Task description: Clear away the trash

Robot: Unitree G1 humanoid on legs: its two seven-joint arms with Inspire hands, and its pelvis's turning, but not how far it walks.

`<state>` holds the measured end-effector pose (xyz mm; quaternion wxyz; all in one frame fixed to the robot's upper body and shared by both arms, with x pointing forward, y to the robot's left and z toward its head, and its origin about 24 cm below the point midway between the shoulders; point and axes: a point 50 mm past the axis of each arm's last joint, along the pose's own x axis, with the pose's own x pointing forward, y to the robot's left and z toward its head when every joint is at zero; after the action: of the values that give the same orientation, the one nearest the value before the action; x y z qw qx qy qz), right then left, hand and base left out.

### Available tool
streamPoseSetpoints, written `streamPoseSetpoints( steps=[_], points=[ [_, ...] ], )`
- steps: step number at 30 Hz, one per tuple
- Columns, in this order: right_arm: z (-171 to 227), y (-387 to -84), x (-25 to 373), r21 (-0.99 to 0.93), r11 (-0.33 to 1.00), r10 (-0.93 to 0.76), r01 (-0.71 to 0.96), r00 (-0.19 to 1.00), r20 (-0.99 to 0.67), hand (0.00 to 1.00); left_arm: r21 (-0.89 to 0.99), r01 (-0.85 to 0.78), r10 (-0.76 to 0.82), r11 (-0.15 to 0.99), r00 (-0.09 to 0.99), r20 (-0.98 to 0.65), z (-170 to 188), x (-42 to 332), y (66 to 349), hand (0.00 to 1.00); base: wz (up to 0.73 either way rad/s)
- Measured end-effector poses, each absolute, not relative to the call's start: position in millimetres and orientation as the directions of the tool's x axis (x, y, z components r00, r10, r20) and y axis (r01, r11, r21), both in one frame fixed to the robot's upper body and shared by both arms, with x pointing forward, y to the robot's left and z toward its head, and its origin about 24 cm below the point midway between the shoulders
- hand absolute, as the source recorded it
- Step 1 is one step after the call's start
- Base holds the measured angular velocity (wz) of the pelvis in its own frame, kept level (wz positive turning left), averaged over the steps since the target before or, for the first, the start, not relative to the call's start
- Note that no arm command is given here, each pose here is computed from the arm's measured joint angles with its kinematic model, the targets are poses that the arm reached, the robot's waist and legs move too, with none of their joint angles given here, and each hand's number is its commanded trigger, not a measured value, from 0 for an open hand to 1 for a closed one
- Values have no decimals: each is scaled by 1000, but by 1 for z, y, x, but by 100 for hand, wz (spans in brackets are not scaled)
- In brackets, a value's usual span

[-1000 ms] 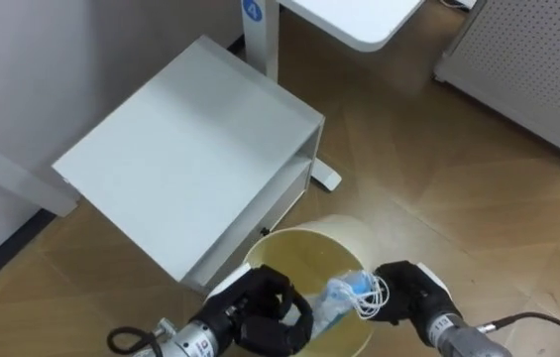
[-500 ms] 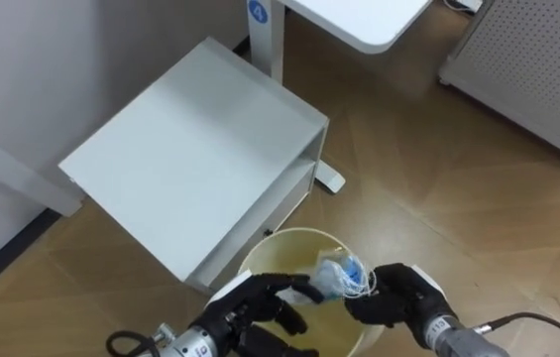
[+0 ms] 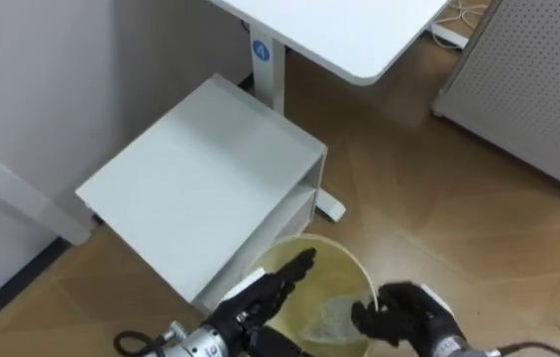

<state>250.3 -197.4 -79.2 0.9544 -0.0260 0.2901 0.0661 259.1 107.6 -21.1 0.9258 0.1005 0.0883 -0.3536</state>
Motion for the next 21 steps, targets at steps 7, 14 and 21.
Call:
streamPoseSetpoints(
  steps=[7, 14, 21],
  points=[
    [-87, -210, 234, 34, 994, 101, -99, 805, -584, 100, 129, 689, -654, 713, 720, -232, -19, 253, 116, 0, -11],
    [-79, -235, 213, 74, 997, 70, -37, 849, -523, 100, 129, 593, -592, 795, 804, -54, 16, 236, 145, 0, -55],
    [-66, -233, 201, 104, 994, 83, -40, 891, -447, 100, 139, 455, -472, 880, 869, 145, 59, 230, 168, 0, -76]
  ],
)
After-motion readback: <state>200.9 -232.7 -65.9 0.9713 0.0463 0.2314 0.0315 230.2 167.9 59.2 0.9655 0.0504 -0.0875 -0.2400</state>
